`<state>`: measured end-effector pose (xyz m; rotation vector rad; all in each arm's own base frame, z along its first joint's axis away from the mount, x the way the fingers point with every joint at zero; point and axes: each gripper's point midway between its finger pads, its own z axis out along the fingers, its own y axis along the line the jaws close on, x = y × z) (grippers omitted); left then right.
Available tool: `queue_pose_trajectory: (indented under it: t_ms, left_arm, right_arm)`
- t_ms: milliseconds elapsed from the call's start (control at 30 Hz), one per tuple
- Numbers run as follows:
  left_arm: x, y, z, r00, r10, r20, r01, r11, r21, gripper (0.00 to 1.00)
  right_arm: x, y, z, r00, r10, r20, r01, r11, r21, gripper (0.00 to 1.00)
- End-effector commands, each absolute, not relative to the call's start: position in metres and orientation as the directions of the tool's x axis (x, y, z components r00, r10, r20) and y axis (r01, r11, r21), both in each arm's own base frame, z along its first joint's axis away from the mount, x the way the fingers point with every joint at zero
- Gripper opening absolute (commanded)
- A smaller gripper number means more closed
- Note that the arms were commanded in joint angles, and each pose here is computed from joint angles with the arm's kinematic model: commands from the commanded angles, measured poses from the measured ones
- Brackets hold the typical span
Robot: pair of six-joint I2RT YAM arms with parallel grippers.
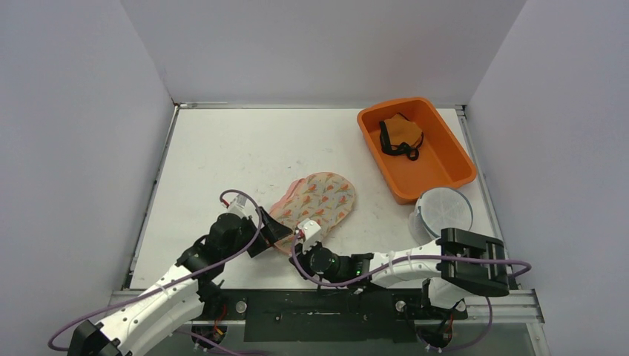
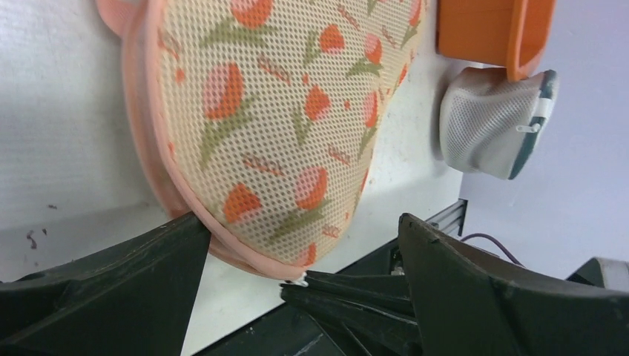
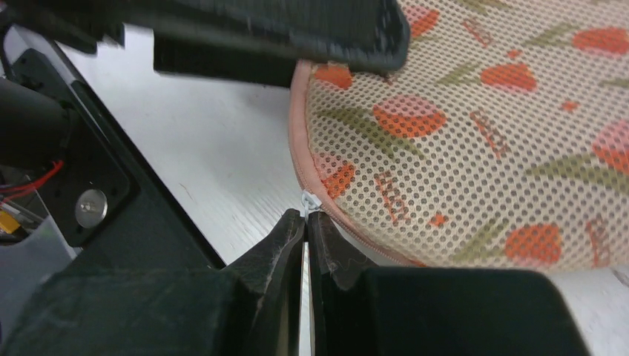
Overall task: Unzip the laundry bag and remove the bra
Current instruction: Unzip the laundry bag at the center of the board.
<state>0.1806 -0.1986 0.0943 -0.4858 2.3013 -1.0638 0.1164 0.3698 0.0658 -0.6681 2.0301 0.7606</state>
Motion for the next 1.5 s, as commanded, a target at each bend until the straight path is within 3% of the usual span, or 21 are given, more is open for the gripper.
queue_pose_trajectory:
  t_ms: [0,200,433,633,867,1200,1467]
  left_arm:
    - [0.167,-0.194,0.093,-0.779,-0.559,-0.284,-0.134,0.591,-0.796,0.97]
    - [0.165,-0.196,0.087,-0.792,-0.548,-0.269,-0.15,0.601,-0.785,0.96]
    - [0.165,-0.195,0.075,-0.799,-0.541,-0.264,-0.169,0.622,-0.764,0.86]
    - [0.161,-0.179,0.082,-0.785,-0.532,-0.317,-0.167,0.674,-0.719,0.95]
    - [0.155,-0.165,0.093,-0.772,-0.53,-0.351,-0.166,0.701,-0.694,0.97]
    - [0.165,-0.193,0.096,-0.776,-0.584,-0.237,-0.195,0.579,-0.792,0.97]
    - [0.176,-0.198,0.08,-0.771,-0.595,-0.228,-0.224,0.588,-0.777,0.77]
  right_arm:
    - [0.119,0.41,0.095,-0.463,-0.127,-0.877,-0.744,0.593,0.307,0.05]
    - [0.118,0.425,0.097,-0.464,-0.135,-0.876,-0.759,0.57,0.314,0.05]
    - [0.118,0.422,0.098,-0.481,-0.121,-0.868,-0.743,0.583,0.33,0.05]
    - [0.125,0.41,0.101,-0.466,-0.121,-0.877,-0.728,0.616,0.302,0.05]
    - [0.134,0.402,0.104,-0.447,-0.128,-0.885,-0.723,0.634,0.273,0.05]
    - [0.133,0.405,0.107,-0.453,-0.115,-0.884,-0.726,0.624,0.291,0.05]
    - [0.127,0.403,0.104,-0.468,-0.11,-0.877,-0.721,0.622,0.307,0.05]
